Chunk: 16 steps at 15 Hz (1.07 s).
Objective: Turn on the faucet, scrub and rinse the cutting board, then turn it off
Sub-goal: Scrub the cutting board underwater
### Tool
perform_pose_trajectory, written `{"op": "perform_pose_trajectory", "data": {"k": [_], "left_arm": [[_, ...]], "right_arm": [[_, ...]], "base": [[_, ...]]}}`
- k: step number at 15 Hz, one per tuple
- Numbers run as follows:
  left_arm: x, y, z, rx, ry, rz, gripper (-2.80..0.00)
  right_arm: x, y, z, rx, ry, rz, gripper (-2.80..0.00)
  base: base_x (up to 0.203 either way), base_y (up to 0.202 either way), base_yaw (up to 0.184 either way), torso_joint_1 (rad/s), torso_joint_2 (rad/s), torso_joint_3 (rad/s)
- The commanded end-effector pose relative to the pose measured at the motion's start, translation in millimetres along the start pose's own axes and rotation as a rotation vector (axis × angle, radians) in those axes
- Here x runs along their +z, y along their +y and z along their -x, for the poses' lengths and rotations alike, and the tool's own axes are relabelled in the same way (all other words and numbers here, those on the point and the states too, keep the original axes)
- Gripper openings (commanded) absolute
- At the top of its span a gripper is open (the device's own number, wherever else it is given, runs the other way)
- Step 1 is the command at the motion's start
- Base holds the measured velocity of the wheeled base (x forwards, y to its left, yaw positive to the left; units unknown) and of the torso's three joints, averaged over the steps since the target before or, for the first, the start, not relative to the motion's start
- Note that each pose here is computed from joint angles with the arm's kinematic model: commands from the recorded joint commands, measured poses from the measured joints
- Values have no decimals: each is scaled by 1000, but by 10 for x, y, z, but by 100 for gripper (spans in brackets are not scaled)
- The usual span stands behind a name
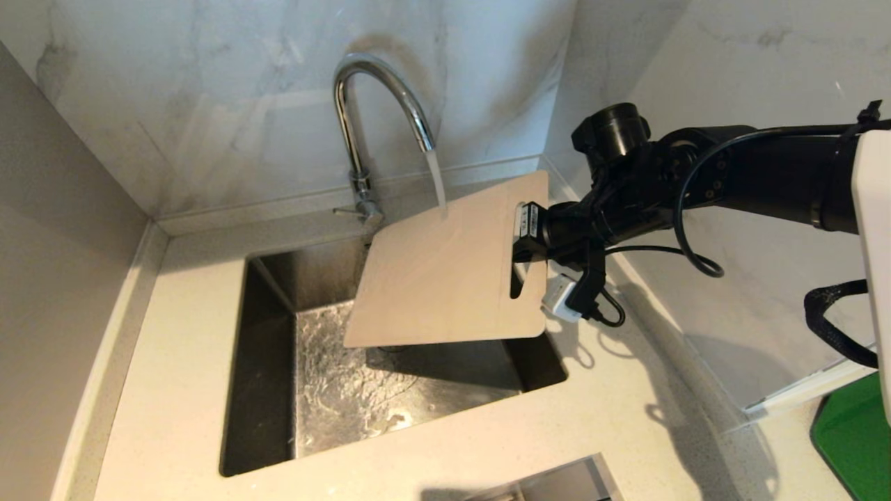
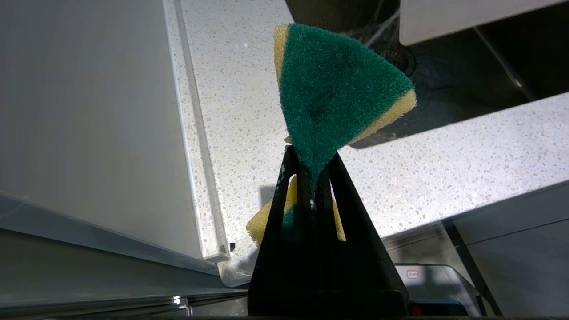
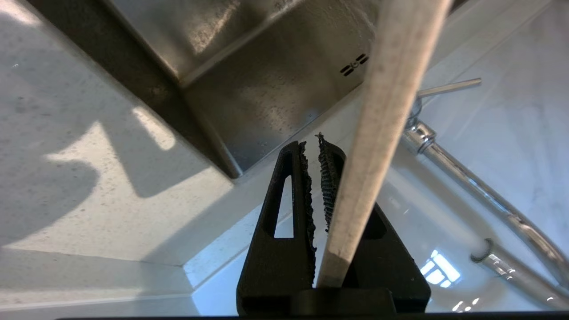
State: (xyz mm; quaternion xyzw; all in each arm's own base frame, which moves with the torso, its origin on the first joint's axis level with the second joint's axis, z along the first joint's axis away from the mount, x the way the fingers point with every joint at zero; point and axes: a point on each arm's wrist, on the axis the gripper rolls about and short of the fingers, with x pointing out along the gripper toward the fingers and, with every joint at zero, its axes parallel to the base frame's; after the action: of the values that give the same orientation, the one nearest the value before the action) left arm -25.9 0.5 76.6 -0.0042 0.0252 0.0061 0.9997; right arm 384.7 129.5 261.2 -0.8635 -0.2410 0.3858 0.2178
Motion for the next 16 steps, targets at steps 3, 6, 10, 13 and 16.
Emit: {"op": "perform_pose_trajectory", "data": {"k": [3,6,10,13,16], "left_arm": [[-1,0,0,0,0,0,-280],[-1,0,0,0,0,-1,-280],[-1,0,0,0,0,0,-280],[-1,0,0,0,0,0,-280],[-1,0,0,0,0,-1,-280]], "right_arm": [[3,25,-125,-30,-11,19,-280],[14,30,-179,-49,-24,20,-280],[21,37,-223,-52,-28,22,-280],[35,37,-263,-59,-37,22,-280],[51,34,-309,-62,-45,24,-280]], "base": [[0,0,0,0,0,0],[0,0,0,0,0,0],[0,0,0,0,0,0],[0,0,0,0,0,0],[0,0,0,0,0,0]]}}
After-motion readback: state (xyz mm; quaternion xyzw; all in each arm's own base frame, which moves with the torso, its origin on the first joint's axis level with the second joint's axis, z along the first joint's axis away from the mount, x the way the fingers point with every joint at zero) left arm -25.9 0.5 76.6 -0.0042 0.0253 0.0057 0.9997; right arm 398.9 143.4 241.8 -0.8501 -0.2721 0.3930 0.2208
